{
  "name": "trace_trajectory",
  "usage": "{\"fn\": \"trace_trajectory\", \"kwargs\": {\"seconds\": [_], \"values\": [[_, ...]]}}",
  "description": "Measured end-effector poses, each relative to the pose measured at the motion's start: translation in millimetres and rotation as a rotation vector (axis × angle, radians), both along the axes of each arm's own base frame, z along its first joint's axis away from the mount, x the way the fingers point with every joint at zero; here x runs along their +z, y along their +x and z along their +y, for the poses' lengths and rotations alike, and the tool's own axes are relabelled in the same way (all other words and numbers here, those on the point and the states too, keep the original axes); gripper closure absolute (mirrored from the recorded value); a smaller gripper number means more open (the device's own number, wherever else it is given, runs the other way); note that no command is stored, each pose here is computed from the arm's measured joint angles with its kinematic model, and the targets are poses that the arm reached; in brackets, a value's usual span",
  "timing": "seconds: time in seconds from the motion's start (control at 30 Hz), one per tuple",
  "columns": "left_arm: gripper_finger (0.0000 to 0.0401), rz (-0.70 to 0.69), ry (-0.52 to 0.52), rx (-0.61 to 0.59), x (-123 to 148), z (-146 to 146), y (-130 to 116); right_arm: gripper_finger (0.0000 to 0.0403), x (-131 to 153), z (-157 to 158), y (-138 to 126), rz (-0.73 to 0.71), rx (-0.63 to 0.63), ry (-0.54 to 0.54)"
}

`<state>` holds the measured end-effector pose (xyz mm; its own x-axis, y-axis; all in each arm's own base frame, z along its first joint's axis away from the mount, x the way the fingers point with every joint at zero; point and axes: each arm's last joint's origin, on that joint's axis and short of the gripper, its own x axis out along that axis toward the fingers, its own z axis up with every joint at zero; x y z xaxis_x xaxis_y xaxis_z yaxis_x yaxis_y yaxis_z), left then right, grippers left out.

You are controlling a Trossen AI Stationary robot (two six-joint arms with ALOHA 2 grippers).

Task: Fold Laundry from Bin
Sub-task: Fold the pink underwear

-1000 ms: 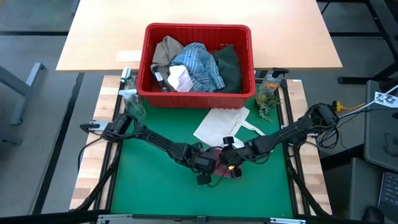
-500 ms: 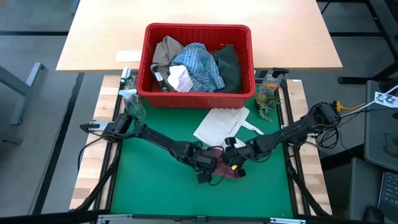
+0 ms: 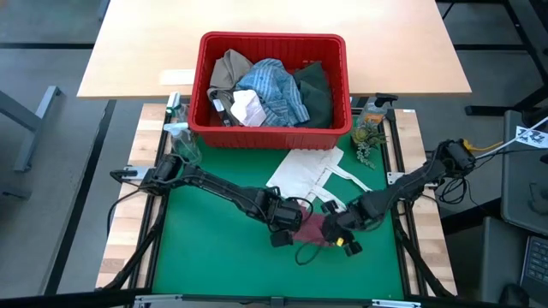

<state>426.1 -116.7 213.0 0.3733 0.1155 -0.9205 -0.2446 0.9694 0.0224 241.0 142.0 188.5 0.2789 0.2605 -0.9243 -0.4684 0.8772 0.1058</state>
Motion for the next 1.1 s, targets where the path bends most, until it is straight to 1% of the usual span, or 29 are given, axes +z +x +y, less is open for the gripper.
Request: {"fn": "trace_trajectory", "kwargs": {"seconds": [0.07,0.13,0.27,0.4,0.6,0.67,0.73,0.93,1.0,1.1], "values": [[0.0276,-0.004,0.001,0.001,0.1,0.0,0.3,0.024,-3.4,6.3,-2.6,-0.006,0.026,-0.034],[0.0276,-0.004,0.002,0.001,0.1,0.0,0.3,0.024,-7.0,11.1,-4.5,-0.026,0.067,-0.091],[0.0276,-0.003,0.002,0.001,0.1,-0.2,0.2,0.024,-15.2,15.7,-4.9,-0.057,0.085,-0.203],[0.0276,-0.003,-0.001,0.004,0.1,-0.2,0.2,0.024,-27.9,16.1,-4.0,0.006,0.116,-0.223],[0.0276,0.0,-0.026,0.017,-0.2,-0.6,0.2,0.0244,-44.5,18.4,-0.3,0.043,0.145,-0.262],[0.0276,0.0,-0.027,0.018,-0.2,-0.7,0.1,0.0258,-46.8,19.0,0.4,0.051,0.147,-0.263],[0.0276,0.0,-0.027,0.019,-0.3,-0.8,0.1,0.0281,-48.3,19.4,0.7,0.058,0.149,-0.26],[0.0276,0.0,-0.029,0.02,-0.3,-0.8,0.2,0.0383,-48.6,20.6,0.1,0.078,0.161,-0.223],[0.0276,0.0,-0.031,0.024,-0.3,-0.8,0.2,0.0395,-48.7,21.2,-0.3,0.091,0.168,-0.2],[0.0276,-0.003,-0.038,0.043,-0.3,-0.9,0.1,0.0382,-46.3,22.4,-0.7,0.118,0.148,-0.158]]}}
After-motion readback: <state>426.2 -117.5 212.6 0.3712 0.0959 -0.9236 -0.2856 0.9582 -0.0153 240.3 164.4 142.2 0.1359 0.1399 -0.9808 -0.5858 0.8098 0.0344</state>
